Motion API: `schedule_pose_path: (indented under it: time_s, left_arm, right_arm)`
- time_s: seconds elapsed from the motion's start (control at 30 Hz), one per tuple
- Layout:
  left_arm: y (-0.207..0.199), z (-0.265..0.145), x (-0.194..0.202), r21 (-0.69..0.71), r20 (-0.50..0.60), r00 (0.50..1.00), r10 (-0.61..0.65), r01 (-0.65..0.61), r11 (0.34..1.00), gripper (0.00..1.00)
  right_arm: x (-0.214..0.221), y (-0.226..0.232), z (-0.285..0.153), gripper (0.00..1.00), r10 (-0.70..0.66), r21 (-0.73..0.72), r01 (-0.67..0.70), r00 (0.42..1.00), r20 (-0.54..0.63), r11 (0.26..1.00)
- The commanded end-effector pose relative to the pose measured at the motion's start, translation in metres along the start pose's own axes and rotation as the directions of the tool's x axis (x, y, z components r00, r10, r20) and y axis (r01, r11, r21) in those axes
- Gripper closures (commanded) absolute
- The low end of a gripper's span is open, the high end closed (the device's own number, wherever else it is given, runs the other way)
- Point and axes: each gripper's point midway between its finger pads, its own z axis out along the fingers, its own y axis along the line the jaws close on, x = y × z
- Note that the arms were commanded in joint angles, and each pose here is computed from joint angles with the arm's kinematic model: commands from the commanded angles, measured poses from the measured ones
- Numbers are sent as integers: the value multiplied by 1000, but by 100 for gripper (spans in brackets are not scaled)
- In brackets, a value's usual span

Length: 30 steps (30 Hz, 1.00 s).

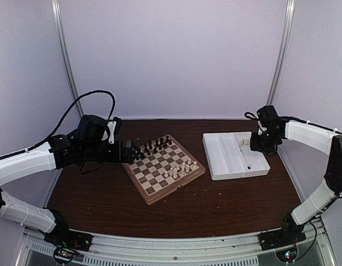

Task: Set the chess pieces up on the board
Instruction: Pick up the chess piece from the storage box.

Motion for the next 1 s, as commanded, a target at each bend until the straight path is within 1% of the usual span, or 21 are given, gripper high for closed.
schedule_pose_path:
  time_s: [0.0, 0.1, 0.17, 0.33, 0.5, 0.8, 0.97]
  left_arm:
    - [-7, -1, -22, 2, 48, 999, 21, -21, 1000, 2]
    - [-4, 0, -23, -19, 45, 998, 34, -33, 999, 2]
    - [-4, 0, -23, -20, 44, 999, 33, -32, 999, 2]
    - [-4, 3, -22, -14, 58, 998, 25, -24, 1000, 2]
    - [-3, 6, -22, -14, 65, 998, 20, -20, 1000, 2]
    - [-4, 12, -5, 12, 6, 1000, -7, 7, 1000, 2]
    - [-5, 16, -7, -10, -23, 1000, 4, -4, 1000, 2]
  right_arm:
    - [2, 0, 11, 68, -17, 6, 17, 998, -62, 1000]
    - [6, 10, 16, 66, -19, -52, 15, 996, -83, 999]
    - [8, 16, 15, 64, -22, -88, 15, 997, -80, 996]
    - [11, 24, 12, 61, -46, -156, 37, 997, -58, 987]
    - [11, 25, 8, 61, -47, -166, 38, 998, -51, 985]
    - [15, 24, 2, 62, -29, -190, 24, 999, -26, 982]
    - [12, 16, 11, 61, -13, -119, 7, 999, -47, 993]
